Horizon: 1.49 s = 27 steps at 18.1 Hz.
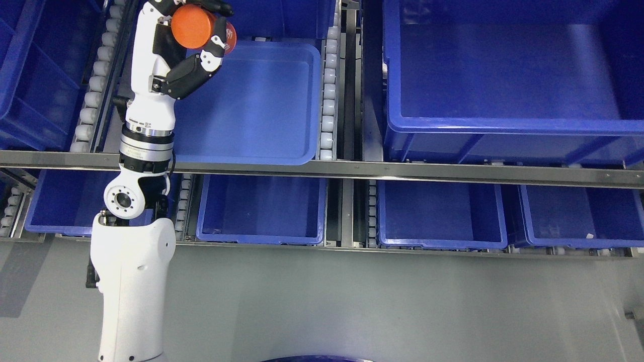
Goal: Grab orange capacitor from left shelf to right desk
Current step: 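Turn toward the steel table carrying the capacitor in the left hand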
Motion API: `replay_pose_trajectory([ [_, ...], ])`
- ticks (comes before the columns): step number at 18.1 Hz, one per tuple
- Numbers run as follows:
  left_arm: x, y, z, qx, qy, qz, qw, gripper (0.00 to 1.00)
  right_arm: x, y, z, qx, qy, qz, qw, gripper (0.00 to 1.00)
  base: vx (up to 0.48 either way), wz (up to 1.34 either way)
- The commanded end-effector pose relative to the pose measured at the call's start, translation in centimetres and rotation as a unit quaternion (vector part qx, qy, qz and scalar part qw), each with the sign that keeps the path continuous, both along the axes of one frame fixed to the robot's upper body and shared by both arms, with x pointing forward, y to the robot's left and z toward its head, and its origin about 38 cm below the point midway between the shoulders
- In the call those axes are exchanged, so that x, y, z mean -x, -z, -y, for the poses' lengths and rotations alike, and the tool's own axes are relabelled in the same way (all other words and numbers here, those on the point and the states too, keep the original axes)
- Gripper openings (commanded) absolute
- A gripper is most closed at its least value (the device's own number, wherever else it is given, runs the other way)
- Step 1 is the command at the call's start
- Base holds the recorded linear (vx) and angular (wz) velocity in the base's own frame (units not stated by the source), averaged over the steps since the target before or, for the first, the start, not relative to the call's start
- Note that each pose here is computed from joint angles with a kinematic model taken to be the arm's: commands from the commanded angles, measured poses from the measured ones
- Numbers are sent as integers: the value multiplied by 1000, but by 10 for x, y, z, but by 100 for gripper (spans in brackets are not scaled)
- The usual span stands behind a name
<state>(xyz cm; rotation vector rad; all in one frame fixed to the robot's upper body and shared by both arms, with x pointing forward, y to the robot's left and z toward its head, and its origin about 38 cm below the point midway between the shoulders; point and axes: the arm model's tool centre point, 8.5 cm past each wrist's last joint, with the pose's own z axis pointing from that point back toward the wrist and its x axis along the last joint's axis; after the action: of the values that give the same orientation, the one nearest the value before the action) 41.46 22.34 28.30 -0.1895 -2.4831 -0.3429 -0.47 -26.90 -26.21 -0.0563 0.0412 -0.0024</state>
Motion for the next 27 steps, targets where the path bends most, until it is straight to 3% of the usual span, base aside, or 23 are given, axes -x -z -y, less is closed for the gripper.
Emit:
replay_pose_trajectory([
  [1,0,-14,-3,-8,-3,29,1000,1,13,-1,11,9,6,-4,1000,100,-154,-141],
  [5,1,-26,3,-10,5,62,998,2,13,-1,11,9,6,-4,1000,100,-189,-85],
  [18,-4,-18,50,-11,57,26,998,2,13,-1,11,9,6,-4,1000,100,-204,-425],
  [23,-36,-13,75,-35,82,-28,996,2,13,-1,11,8,6,-4,1000,100,-67,-612],
  [27,-64,-43,90,-55,93,-32,994,3,13,-1,11,9,6,-4,1000,100,47,-268],
])
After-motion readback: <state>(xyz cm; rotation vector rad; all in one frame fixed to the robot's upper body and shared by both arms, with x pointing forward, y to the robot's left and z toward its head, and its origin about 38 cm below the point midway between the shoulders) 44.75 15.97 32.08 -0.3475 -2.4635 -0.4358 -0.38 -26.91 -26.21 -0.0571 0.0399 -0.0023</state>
